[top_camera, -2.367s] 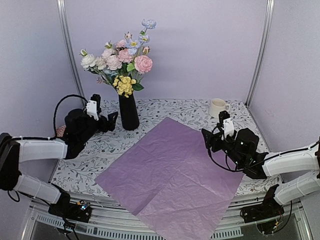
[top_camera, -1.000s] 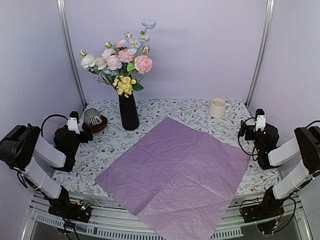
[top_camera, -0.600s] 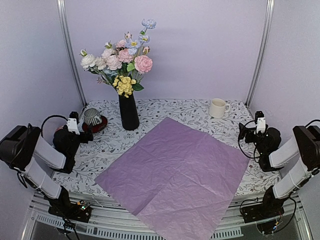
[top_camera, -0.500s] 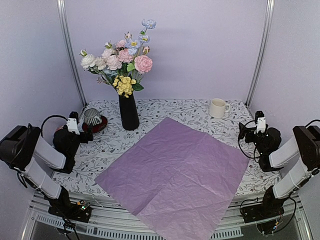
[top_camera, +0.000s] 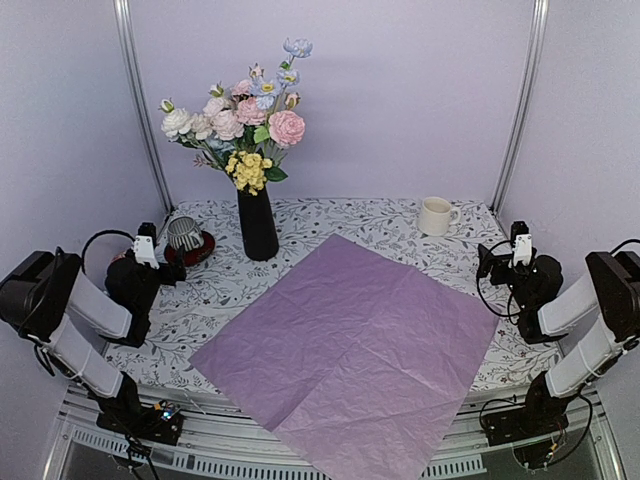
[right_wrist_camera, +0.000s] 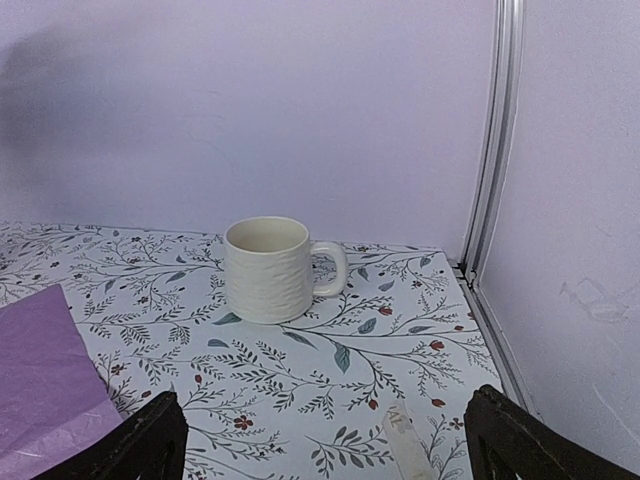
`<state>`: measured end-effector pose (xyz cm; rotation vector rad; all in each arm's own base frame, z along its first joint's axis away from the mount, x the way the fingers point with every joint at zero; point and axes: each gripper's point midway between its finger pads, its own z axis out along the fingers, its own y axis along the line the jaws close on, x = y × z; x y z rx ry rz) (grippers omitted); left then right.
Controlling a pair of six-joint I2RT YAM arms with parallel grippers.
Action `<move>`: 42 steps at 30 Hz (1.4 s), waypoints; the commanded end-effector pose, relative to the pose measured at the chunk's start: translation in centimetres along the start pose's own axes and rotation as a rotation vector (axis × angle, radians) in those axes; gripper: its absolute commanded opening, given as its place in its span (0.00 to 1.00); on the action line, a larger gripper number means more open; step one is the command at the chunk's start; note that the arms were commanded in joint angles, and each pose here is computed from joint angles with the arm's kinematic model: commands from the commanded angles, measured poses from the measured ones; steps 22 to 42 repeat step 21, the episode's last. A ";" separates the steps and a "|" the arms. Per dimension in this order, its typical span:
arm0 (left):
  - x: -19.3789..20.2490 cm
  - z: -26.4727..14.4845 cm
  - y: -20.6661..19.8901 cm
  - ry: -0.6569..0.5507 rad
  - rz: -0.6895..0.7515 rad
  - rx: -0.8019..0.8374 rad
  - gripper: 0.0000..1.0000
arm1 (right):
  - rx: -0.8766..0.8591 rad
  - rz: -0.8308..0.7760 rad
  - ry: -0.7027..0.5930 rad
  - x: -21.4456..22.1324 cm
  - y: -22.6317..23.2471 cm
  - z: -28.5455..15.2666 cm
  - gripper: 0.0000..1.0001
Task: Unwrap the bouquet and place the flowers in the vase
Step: Reset both arms
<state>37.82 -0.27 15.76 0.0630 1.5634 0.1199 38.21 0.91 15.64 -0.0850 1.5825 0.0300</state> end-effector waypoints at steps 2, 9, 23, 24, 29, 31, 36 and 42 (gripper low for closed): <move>-0.1 -0.2 -0.2 -0.010 0.007 0.005 0.98 | 0.003 0.007 -0.011 -0.1 -0.1 -0.1 0.99; -0.1 -0.2 -0.2 -0.011 0.007 0.004 0.98 | 0.001 0.007 -0.011 -0.1 -0.1 -0.1 0.99; -0.1 -0.1 -0.2 -0.009 0.007 0.006 0.98 | 0.001 0.007 -0.011 -0.1 -0.1 -0.1 0.99; -0.1 -0.1 -0.2 -0.009 0.007 0.006 0.98 | 0.001 0.007 -0.011 -0.1 -0.1 -0.1 0.99; -0.1 -0.1 -0.2 -0.009 0.007 0.006 0.98 | 0.001 0.007 -0.011 -0.1 -0.1 -0.1 0.99; -0.1 -0.1 -0.2 -0.009 0.007 0.006 0.98 | 0.001 0.007 -0.011 -0.1 -0.1 -0.1 0.99; -0.1 -0.1 -0.2 -0.009 0.007 0.006 0.98 | 0.001 0.007 -0.011 -0.1 -0.1 -0.1 0.99; -0.1 -0.1 -0.2 -0.009 0.007 0.006 0.98 | 0.001 0.007 -0.011 -0.1 -0.1 -0.1 0.99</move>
